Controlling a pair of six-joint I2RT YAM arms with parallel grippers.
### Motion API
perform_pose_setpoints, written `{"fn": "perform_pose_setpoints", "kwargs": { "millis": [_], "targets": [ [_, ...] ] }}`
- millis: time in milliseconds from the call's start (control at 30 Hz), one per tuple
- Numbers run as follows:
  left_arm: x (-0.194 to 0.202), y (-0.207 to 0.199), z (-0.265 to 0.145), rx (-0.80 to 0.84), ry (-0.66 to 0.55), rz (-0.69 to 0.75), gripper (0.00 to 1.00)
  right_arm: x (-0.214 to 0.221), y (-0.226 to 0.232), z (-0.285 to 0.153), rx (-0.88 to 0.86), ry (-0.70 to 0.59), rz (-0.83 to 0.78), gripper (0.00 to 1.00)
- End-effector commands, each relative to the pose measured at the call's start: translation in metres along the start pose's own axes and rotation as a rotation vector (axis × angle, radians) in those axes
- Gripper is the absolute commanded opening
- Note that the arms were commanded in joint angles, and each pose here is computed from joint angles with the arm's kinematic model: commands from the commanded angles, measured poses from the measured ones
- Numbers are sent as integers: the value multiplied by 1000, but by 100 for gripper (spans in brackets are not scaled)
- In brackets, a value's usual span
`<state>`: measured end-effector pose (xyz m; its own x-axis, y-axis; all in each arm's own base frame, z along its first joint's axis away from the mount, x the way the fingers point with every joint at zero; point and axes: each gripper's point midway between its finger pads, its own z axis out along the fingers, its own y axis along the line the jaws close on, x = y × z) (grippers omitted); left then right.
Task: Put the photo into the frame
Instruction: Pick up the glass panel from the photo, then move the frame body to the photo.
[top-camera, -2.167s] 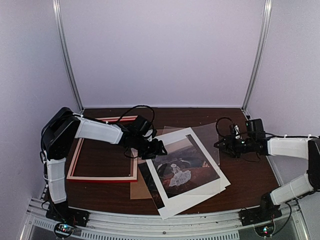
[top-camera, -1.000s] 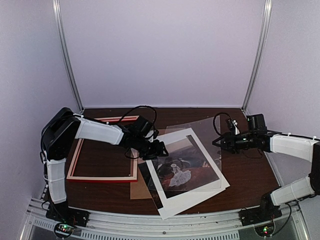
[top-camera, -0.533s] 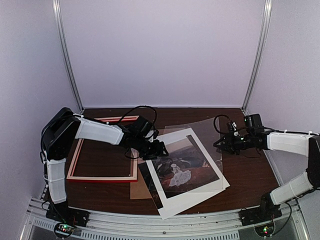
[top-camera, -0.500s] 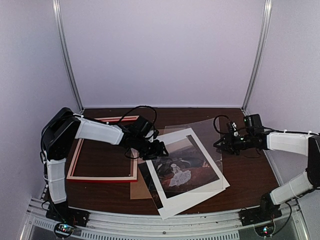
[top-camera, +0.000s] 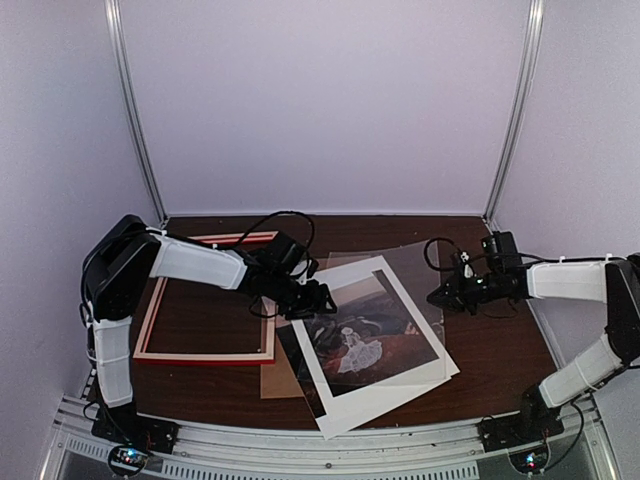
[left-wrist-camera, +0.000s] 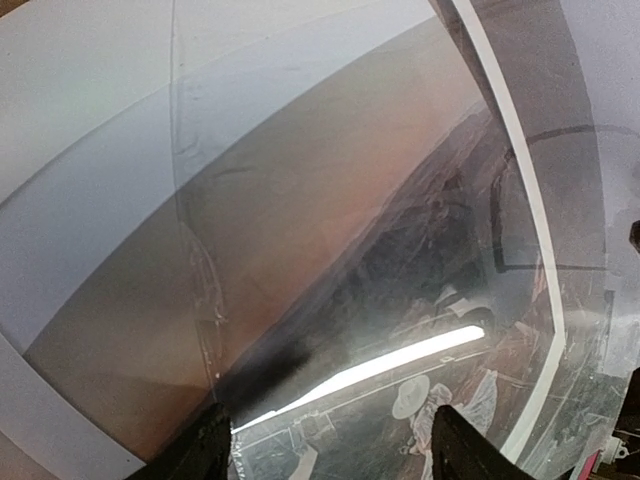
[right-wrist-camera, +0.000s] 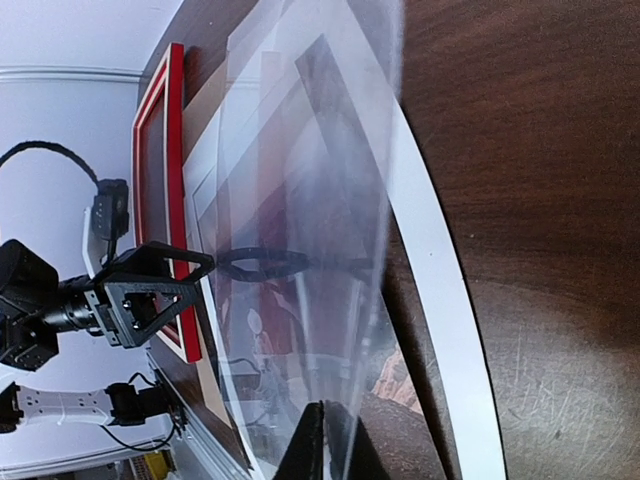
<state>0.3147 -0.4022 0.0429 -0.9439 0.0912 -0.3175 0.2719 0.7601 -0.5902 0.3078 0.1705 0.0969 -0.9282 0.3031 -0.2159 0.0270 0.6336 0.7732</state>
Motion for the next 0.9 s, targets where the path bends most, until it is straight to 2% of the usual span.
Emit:
{"fn": "perform_pose_setpoints", "kwargs": {
  "millis": [0,233,333,433,600,733,867],
  "targets": [
    [-11,-26,-17,76,-51,80,69,-11,13,0,-20,-14,-42,1],
    [-31,-36,-61,83,-133,190,75,-19,33,-16,-41,-25,-106,0],
    [-44,-17,-92,30,-163,179,78,-22,45,-24,-88,-32,-124,0],
    [-55,24,-128,-62,-165,97,82,-23,58,-31,-135,-31,-136,0],
    [-63,123,-200,-251,-197,-63,85,-25,80,-37,-237,-21,-151,0],
    [-54,191,-248,-401,-190,-166,88,-28,91,-41,-266,-21,-162,0],
    [-41,241,-280,-485,-160,-257,89,-30,98,-45,-279,-25,-174,0]
  ]
}}
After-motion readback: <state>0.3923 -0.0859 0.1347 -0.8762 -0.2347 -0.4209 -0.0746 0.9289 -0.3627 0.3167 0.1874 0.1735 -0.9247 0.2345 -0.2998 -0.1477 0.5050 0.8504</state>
